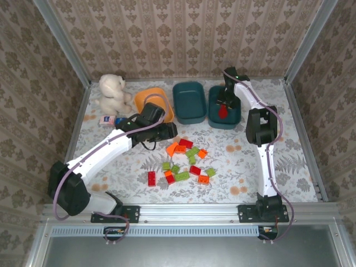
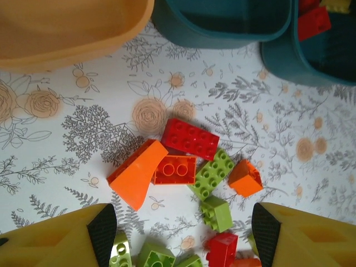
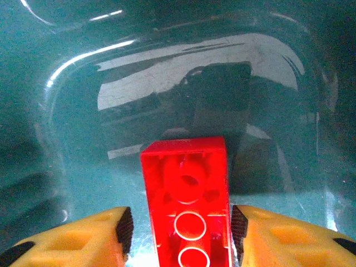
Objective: Sort the legos into containers by color
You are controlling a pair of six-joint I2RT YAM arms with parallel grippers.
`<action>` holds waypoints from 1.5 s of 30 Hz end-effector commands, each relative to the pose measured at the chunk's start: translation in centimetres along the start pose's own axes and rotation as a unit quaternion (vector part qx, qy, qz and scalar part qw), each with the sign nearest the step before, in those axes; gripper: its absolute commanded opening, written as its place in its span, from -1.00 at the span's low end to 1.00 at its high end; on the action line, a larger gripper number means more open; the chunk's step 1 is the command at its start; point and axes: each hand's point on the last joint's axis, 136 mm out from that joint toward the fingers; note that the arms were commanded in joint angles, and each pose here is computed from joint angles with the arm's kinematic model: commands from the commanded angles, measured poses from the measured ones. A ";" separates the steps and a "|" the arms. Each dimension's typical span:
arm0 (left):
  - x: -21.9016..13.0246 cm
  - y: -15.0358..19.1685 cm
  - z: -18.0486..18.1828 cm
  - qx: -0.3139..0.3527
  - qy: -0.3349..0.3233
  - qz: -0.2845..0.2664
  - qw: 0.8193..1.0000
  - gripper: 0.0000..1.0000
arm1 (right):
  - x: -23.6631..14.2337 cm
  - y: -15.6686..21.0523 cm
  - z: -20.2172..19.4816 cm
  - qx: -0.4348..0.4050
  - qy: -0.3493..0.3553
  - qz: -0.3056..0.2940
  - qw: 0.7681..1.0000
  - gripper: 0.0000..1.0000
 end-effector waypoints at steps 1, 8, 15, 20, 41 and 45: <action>-0.2 1.1 -0.4 0.040 0.001 0.024 0.999 0.36 | -3.8 -1.4 1.3 -0.019 -0.010 -0.030 0.999 0.11; 0.5 3.5 2.1 0.045 -0.042 0.067 0.996 0.34 | -13.5 -3.8 4.2 -0.048 -0.017 -0.126 0.991 0.13; 2.2 6.8 5.2 -0.014 -0.096 0.128 0.987 0.35 | -21.7 1.9 9.8 -0.111 -0.071 -0.187 0.973 0.14; 3.6 8.8 6.3 -0.054 -0.130 0.164 0.976 0.34 | -25.2 11.6 15.0 -0.159 -0.264 -0.208 0.928 0.25; 6.9 11.1 9.8 -0.075 -0.237 0.191 0.950 0.07 | -26.5 23.4 14.4 -0.173 -0.357 -0.136 0.908 0.29; 6.7 11.2 10.6 -0.074 -0.246 0.184 0.949 0.06 | -26.5 23.5 14.6 -0.176 -0.360 -0.134 0.906 0.29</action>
Point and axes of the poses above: each hand's point on the last joint's axis, 136 mm out from that joint toward the fingers, its own x axis out along the fingers, its own z axis along the line the jaws close on, y = z × x, and after that the axes turned 12 degrees about -x, right-handed
